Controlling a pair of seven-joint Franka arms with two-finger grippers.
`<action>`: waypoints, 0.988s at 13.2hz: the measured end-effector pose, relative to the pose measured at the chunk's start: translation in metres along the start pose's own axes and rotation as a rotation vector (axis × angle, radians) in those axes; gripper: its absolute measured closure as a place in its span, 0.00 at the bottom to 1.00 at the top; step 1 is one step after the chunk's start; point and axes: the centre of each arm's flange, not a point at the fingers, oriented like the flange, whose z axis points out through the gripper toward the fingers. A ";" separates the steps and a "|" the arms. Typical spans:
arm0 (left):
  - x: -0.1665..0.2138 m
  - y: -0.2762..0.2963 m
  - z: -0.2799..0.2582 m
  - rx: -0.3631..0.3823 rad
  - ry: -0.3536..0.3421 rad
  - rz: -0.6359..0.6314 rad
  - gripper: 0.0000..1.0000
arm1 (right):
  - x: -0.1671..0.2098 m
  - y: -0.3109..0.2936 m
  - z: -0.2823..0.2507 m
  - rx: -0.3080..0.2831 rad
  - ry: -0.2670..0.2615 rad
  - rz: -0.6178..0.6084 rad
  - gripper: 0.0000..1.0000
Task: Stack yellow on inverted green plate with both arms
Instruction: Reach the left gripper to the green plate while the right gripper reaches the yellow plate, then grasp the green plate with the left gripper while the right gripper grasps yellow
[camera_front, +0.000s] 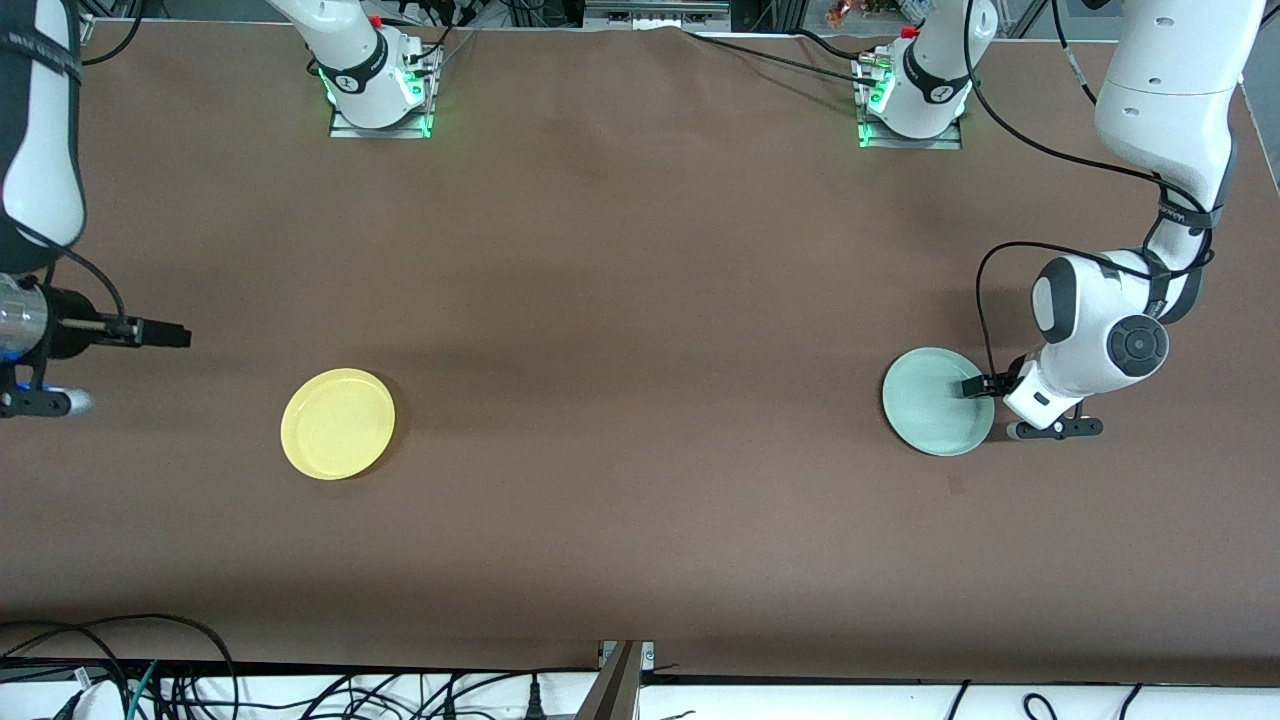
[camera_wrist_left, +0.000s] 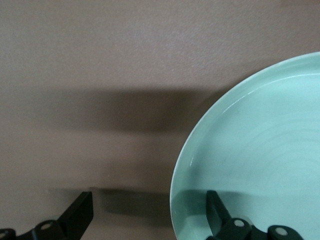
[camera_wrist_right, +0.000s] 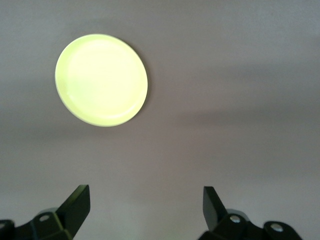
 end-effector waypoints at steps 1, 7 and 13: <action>0.001 0.002 -0.001 -0.001 0.002 0.004 0.06 | 0.010 0.003 0.019 0.005 0.003 0.006 0.00; 0.002 0.005 -0.006 0.000 -0.005 0.011 0.58 | 0.051 0.007 0.112 0.064 -0.006 0.038 0.00; 0.017 0.012 -0.050 -0.005 -0.034 0.026 0.91 | 0.071 0.000 0.190 0.091 0.032 0.055 0.00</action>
